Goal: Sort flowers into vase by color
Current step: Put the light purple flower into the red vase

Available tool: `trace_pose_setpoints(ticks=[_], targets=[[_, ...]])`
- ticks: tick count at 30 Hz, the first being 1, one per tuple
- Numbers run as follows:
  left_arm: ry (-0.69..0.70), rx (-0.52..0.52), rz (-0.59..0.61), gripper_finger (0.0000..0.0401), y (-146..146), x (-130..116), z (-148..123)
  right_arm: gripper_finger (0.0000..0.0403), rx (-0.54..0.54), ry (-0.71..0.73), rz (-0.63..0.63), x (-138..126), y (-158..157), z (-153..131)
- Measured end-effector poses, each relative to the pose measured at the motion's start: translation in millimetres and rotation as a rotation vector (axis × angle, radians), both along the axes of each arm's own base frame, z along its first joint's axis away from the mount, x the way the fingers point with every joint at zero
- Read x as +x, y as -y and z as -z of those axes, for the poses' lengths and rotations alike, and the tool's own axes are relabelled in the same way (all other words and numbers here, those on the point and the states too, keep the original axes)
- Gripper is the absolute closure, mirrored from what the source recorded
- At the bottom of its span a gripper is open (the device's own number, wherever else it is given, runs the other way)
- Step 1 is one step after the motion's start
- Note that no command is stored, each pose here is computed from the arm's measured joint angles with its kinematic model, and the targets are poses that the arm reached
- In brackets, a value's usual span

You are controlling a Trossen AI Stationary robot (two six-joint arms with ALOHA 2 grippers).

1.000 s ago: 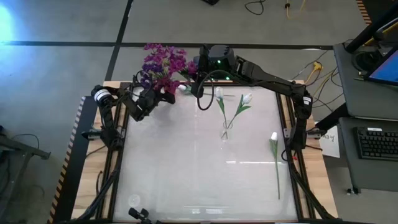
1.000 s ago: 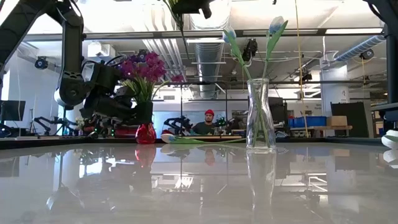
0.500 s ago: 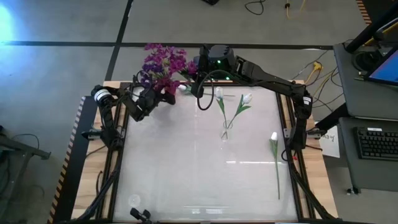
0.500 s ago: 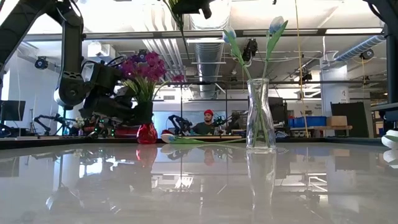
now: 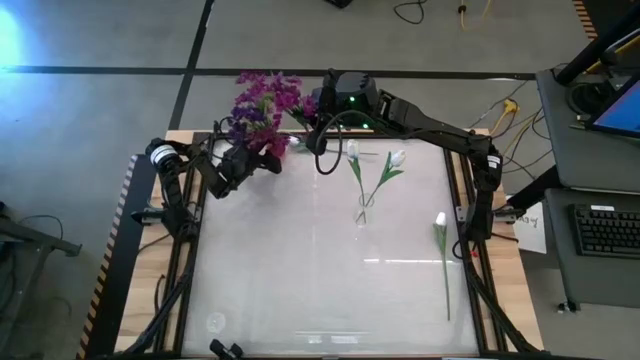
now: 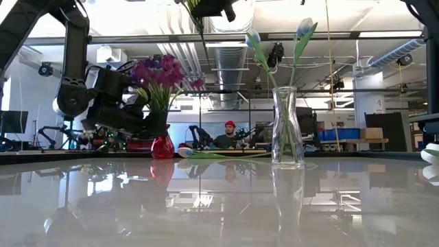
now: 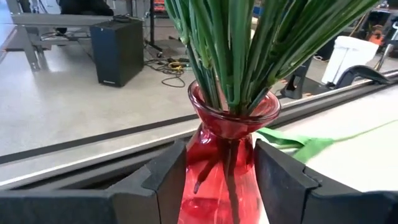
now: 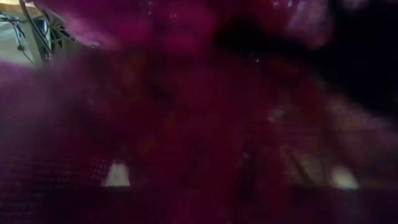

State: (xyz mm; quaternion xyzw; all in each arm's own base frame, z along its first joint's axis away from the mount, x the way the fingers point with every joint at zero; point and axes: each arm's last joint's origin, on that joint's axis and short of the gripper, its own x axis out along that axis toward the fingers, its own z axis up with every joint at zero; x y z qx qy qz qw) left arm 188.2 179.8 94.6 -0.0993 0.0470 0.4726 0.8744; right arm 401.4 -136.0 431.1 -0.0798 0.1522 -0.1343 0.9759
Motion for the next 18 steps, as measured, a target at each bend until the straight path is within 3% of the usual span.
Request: trace_pose_setpoints(ticks=[9,18], targets=[[0.039,-0.039,0.056,0.0241,22,-7,1,0.0380,0.049,0.017,0.000,0,0,0],[0.058,-0.072,0.083,0.0241,36,-11,1,0.0380,0.110,0.130,-0.046,16,4,13]])
